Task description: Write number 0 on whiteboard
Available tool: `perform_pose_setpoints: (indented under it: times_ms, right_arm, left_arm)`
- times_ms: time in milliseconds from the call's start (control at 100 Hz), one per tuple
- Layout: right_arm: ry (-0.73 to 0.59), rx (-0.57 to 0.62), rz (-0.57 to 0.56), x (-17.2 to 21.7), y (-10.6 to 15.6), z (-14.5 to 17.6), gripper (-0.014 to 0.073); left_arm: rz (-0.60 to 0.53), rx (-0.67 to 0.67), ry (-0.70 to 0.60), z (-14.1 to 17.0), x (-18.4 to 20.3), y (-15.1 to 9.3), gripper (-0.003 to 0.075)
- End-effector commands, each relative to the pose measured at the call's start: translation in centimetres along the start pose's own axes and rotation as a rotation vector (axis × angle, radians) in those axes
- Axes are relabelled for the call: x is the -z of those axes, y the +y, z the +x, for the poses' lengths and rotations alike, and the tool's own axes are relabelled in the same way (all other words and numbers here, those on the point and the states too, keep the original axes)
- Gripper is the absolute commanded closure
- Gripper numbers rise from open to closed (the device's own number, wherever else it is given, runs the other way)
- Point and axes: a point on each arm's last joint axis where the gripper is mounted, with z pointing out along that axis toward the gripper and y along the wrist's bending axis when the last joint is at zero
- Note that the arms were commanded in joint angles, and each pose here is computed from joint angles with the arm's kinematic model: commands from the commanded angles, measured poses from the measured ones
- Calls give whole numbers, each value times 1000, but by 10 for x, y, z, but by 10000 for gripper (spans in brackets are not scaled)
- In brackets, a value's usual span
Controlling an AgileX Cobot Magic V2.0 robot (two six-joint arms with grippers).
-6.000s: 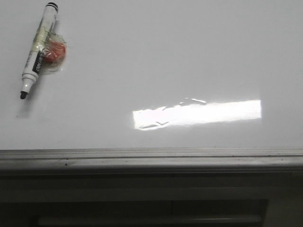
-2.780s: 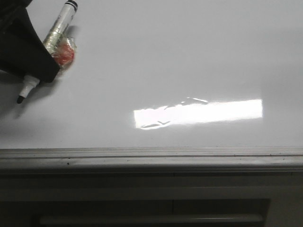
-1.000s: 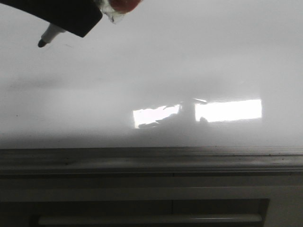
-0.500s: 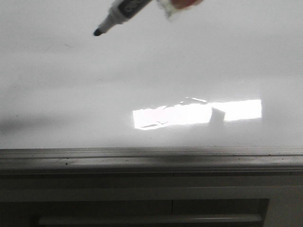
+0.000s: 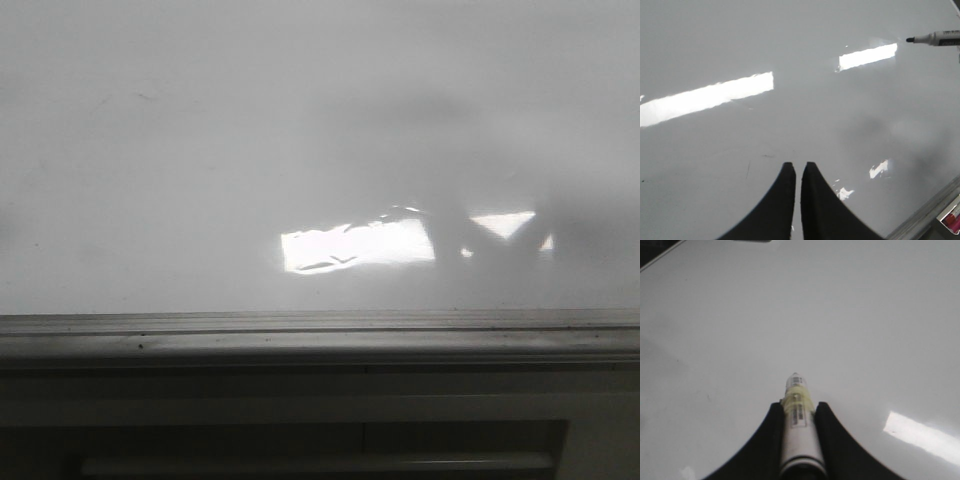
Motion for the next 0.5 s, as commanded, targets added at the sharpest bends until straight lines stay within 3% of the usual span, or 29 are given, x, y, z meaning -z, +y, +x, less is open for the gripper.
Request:
perform_pose_setpoints:
  times_ms: [0,230,490]
  right_arm:
    - [17,-1,-5,-17,-1,-8,644]
    - [98,3,-23,-52,3,-3,644]
    - [126,7,-8,-64,3,3,644]
  left_arm:
    - [-36,37,-89,-14,2,3,740]
    - [-37,38,-88,-14,2,3,740]
    - [-38,34,-88,-14,2,3,740]
